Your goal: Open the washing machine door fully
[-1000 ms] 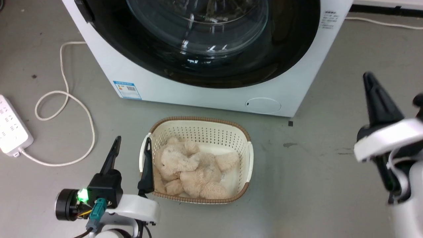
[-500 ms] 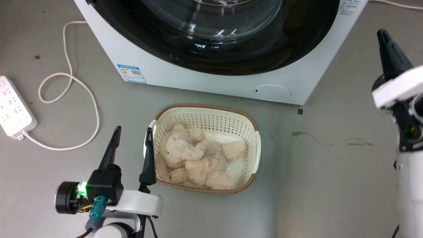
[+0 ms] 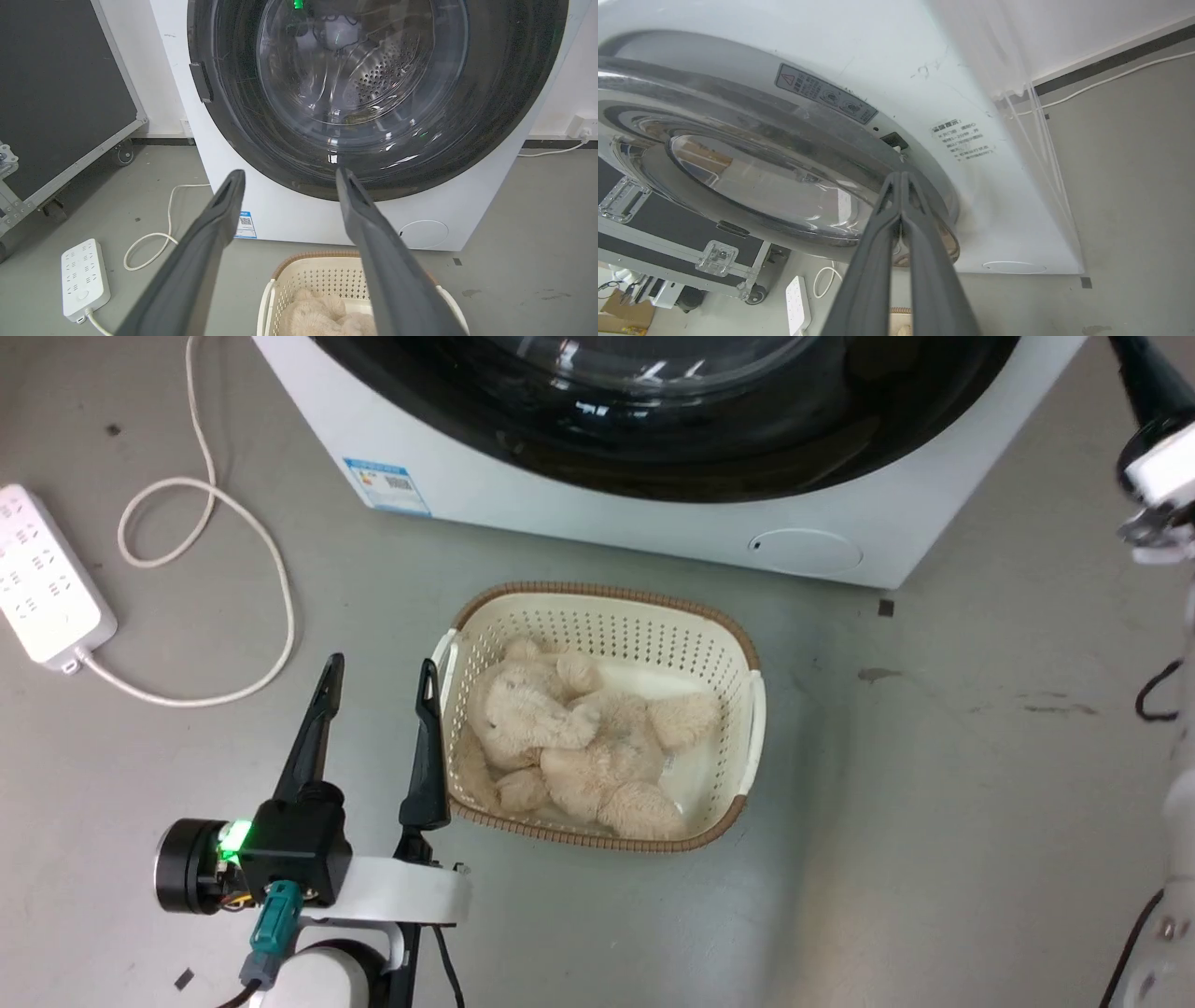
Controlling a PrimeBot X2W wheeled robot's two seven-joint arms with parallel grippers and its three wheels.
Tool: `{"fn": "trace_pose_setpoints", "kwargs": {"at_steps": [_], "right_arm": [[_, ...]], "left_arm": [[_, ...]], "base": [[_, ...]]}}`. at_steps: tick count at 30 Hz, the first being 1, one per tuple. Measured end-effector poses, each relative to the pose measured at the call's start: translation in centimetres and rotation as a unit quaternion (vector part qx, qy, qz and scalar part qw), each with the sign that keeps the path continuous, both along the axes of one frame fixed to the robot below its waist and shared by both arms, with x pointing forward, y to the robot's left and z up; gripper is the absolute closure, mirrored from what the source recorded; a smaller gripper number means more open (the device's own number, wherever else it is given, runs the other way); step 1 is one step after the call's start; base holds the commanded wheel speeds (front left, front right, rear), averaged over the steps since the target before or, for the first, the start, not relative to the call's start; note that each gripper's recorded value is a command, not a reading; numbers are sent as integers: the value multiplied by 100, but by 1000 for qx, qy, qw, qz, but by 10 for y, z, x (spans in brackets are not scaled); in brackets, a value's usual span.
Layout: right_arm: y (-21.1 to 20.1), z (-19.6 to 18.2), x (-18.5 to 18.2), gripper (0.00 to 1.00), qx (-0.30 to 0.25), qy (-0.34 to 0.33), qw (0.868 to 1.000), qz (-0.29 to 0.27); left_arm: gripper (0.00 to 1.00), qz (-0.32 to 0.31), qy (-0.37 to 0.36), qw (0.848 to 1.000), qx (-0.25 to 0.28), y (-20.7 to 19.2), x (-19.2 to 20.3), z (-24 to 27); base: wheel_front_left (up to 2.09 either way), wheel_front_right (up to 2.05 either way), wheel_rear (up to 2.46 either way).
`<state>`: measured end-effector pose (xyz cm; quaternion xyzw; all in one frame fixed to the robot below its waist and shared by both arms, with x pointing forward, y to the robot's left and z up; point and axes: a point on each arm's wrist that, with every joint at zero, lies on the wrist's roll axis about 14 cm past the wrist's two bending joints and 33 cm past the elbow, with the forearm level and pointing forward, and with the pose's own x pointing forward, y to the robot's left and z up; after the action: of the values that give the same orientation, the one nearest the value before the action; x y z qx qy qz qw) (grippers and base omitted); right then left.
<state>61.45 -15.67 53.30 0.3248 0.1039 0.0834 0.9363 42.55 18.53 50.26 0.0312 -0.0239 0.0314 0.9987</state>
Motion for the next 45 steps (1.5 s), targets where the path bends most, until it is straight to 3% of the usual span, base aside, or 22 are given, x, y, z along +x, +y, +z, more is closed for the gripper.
{"fn": "trace_pose_setpoints", "kwargs": {"at_steps": [9,26,38,45], "right_arm": [[13,-16,37,100,104,79,991,36],[44,-10,77,100,198,131,966,104],[55,-16,45,100,249,188,939,148],[91,-9,0,100,286,222,908,212]], "left_arm": [[0,11,-2,1000,6,6,5,-6],[0,20,-11,1000,14,8,15,-10],[0,20,-37,999,1,4,6,7],[0,15,-40,999,-14,0,-14,13]], "base": [[0,0,0],[0,0,0],[0,0,0],[0,0,0]]}}
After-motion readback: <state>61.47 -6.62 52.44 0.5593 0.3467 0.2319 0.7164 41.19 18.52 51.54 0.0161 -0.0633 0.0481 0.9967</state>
